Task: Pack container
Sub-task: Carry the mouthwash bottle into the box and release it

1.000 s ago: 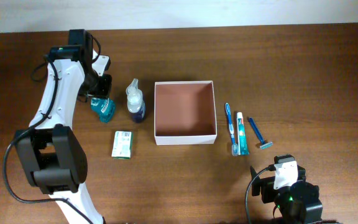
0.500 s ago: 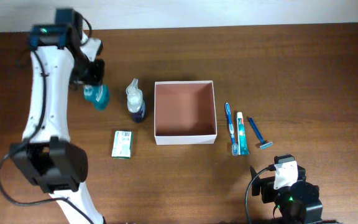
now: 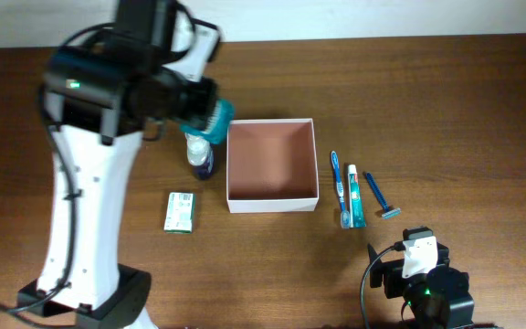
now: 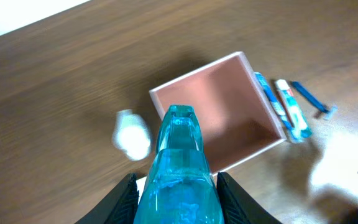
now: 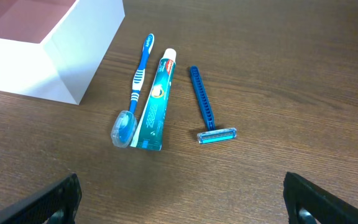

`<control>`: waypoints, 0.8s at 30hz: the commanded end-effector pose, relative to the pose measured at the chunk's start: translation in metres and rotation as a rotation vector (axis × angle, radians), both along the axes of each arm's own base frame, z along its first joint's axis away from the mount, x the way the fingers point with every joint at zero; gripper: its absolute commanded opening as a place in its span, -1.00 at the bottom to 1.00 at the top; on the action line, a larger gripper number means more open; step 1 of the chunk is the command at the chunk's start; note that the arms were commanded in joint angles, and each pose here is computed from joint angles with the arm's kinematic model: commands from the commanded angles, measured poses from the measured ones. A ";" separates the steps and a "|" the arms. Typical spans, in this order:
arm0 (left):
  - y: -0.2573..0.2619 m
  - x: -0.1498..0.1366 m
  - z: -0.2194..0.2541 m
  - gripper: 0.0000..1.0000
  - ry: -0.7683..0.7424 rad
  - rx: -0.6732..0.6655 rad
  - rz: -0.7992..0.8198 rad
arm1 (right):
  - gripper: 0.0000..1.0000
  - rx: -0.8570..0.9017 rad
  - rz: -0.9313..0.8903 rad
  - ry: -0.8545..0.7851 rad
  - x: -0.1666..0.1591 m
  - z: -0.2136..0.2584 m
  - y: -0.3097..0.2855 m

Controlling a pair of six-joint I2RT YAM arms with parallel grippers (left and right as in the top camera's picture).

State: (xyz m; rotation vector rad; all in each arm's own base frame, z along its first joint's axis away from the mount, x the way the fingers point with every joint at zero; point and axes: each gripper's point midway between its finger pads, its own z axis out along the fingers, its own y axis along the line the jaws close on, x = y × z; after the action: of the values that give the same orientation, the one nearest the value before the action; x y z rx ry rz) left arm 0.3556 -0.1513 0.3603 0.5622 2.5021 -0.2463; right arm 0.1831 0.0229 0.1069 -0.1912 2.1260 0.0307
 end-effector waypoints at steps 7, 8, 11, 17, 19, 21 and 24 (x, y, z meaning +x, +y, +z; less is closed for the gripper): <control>-0.098 0.015 -0.083 -0.62 0.140 0.030 -0.160 | 0.98 0.001 -0.003 -0.005 0.000 0.000 -0.001; -0.107 0.018 -0.096 -0.62 0.156 0.040 -0.172 | 0.98 0.001 -0.003 -0.005 0.000 0.000 -0.001; -0.129 0.031 -0.132 -0.62 0.187 0.061 -0.196 | 0.98 0.001 -0.003 -0.005 0.000 0.000 -0.001; -0.157 0.061 -0.199 -0.60 0.221 0.089 -0.209 | 0.98 0.001 -0.003 -0.005 0.000 0.000 -0.001; -0.160 0.064 -0.216 -0.60 0.244 0.099 -0.210 | 0.98 0.001 -0.003 -0.005 0.000 0.000 -0.001; -0.161 0.066 -0.227 -0.60 0.255 0.108 -0.211 | 0.97 0.001 -0.003 -0.005 0.000 0.000 -0.001; -0.163 0.069 -0.228 -0.40 0.244 0.103 -0.217 | 0.98 0.001 -0.003 -0.005 0.000 0.000 -0.001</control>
State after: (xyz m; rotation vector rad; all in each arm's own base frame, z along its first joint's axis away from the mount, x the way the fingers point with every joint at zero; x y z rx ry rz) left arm 0.4196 -0.3087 0.1186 0.9052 2.7489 -0.2554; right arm 0.1831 0.0229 0.1069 -0.1916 2.1260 0.0304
